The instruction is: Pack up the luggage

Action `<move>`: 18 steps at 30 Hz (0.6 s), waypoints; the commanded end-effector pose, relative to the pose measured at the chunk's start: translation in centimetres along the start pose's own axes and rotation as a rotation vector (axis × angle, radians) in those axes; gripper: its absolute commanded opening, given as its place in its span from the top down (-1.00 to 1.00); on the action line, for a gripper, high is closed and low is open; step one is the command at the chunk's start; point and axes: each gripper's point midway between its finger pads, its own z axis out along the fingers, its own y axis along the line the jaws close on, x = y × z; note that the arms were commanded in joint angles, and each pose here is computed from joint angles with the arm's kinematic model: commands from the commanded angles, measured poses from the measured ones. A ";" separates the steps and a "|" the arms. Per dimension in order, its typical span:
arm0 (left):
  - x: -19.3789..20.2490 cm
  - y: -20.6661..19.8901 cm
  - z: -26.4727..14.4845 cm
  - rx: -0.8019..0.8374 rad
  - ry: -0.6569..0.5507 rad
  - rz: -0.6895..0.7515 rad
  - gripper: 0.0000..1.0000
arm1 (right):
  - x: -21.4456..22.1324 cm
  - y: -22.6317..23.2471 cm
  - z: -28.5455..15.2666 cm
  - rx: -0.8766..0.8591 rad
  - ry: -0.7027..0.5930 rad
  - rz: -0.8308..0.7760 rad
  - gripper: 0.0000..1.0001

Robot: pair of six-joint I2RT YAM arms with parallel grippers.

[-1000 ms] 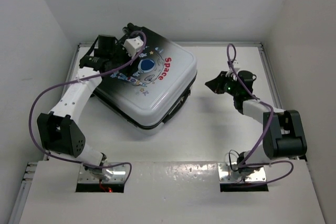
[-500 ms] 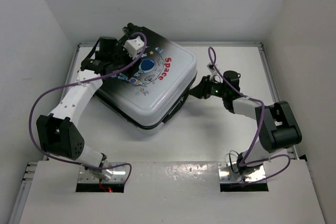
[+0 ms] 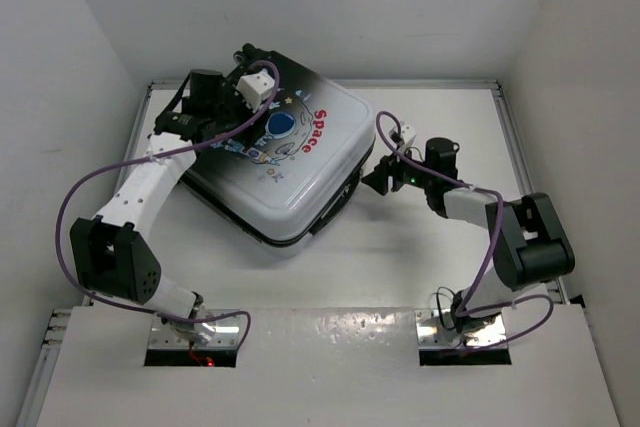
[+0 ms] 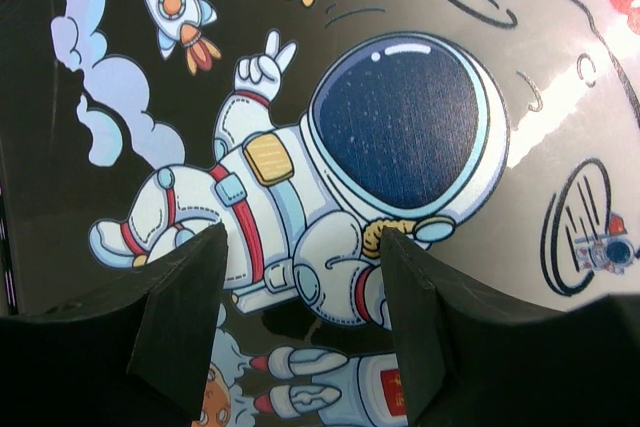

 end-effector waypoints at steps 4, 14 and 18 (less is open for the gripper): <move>3.6 -1.8 1.5 0.068 0.119 -0.050 -0.33 | -1.6 0.5 -0.2 -0.128 -0.091 -0.153 -0.22; 4.0 -0.6 1.4 0.046 0.126 -0.066 -0.33 | -3.0 1.4 2.4 -0.232 -0.159 -0.200 -0.16; 4.2 -0.7 1.5 0.046 0.126 -0.066 -0.35 | -4.3 1.7 3.0 -0.222 -0.217 -0.227 -0.14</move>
